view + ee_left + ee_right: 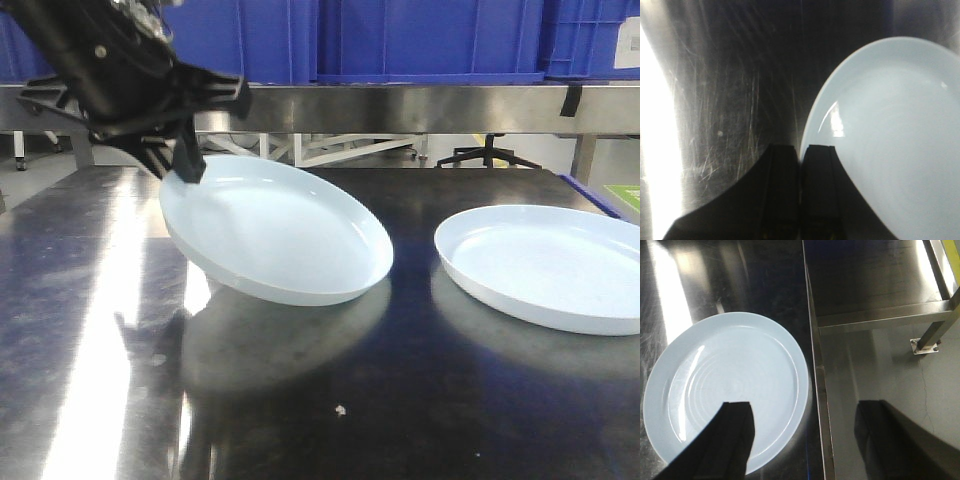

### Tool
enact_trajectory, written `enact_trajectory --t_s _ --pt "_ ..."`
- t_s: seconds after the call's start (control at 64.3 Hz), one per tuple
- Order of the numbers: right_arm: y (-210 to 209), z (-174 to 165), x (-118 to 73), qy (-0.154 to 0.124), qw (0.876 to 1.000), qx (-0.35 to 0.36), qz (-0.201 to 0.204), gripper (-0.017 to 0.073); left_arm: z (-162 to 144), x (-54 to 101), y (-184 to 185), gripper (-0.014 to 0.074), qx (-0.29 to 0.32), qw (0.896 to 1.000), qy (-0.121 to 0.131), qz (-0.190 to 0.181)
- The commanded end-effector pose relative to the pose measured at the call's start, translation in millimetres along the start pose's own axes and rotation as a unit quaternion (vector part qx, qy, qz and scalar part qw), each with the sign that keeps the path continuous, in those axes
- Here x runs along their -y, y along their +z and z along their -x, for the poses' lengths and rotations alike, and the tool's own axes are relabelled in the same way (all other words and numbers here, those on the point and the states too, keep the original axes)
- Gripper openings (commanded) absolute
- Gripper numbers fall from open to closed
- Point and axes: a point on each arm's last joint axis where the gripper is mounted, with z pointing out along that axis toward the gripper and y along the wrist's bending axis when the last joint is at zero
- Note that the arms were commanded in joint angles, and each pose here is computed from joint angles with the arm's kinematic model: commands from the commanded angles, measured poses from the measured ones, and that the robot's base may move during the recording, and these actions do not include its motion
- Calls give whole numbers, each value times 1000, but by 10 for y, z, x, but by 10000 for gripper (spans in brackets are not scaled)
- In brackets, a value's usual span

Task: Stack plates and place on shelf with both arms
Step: 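Slide the plate with the left gripper toward the other plate, then open the left gripper and lift it away from the plate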

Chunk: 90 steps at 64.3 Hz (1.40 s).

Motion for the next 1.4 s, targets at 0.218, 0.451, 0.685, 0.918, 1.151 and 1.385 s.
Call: enact_trajectory --t_s 0.218,0.451,0.685,0.918,1.151,1.385 --pt "-83 155 -36 -4 999 52 12 539 142 51 -50 225 41 999 12 -11" --pt "-83 156 -37 -4 999 52 12 539 133 39 -50 423 27 1000 13 -3" --pt "-83 156 -37 -4 999 52 12 539 285 -115 -252 80 28 999 24 40" --pt "-84 160 -38 -4 998 55 13 539 462 -458 -841 99 88 994 -22 65" --pt "-84 159 -37 -4 998 54 13 539 325 -945 -1519 99 160 978 -77 109" --pt "-84 159 -37 -4 998 54 13 539 -278 -1233 -1847 99 183 965 -117 149"
